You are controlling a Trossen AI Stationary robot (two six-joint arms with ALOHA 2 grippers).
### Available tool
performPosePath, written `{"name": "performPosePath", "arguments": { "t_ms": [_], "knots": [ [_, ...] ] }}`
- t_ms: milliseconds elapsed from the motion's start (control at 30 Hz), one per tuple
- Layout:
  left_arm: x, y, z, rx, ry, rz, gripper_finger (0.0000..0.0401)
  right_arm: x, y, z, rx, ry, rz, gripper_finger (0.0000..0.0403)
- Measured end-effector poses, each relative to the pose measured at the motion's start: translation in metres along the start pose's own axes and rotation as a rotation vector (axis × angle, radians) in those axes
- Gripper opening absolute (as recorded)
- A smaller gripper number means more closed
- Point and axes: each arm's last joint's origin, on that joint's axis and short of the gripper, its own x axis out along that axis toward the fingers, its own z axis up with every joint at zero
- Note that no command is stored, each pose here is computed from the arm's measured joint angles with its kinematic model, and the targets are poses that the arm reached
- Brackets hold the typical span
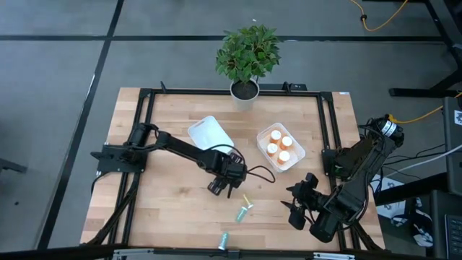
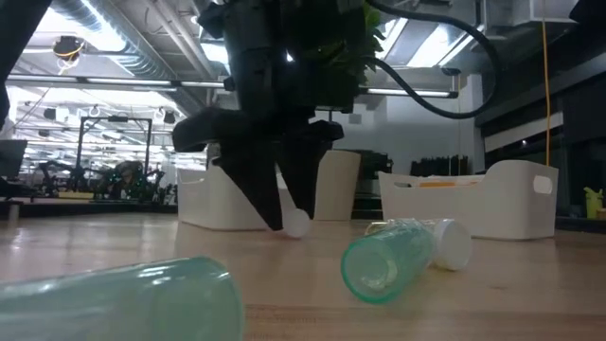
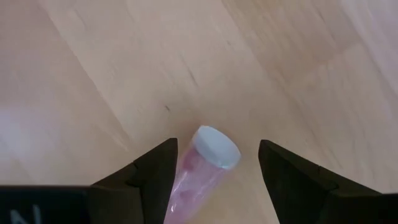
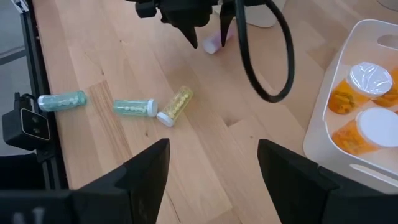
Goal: Pick and place medicine bottles into bin by pill shape (circle, oval)
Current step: Put the pink pill bottle into the left white bin
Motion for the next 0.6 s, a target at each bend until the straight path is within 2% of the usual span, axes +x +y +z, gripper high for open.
{"name": "performPosePath", "arguments": {
  "t_ms": [333, 600],
  "knots": [
    [0.0025, 0.0003, -0.0011, 0.064, 0.009, -0.004, 0.0219, 0.0, 0.0, 0.0, 0.0, 0.0, 0.0, 0.0245],
    [0.0026, 0.0017, -0.0012, 0.066, 0.01, 0.009, 0.0192, 0.0, 0.0001, 0.0, 0.001, 0.0, 0.001, 0.0245]
  ]
}}
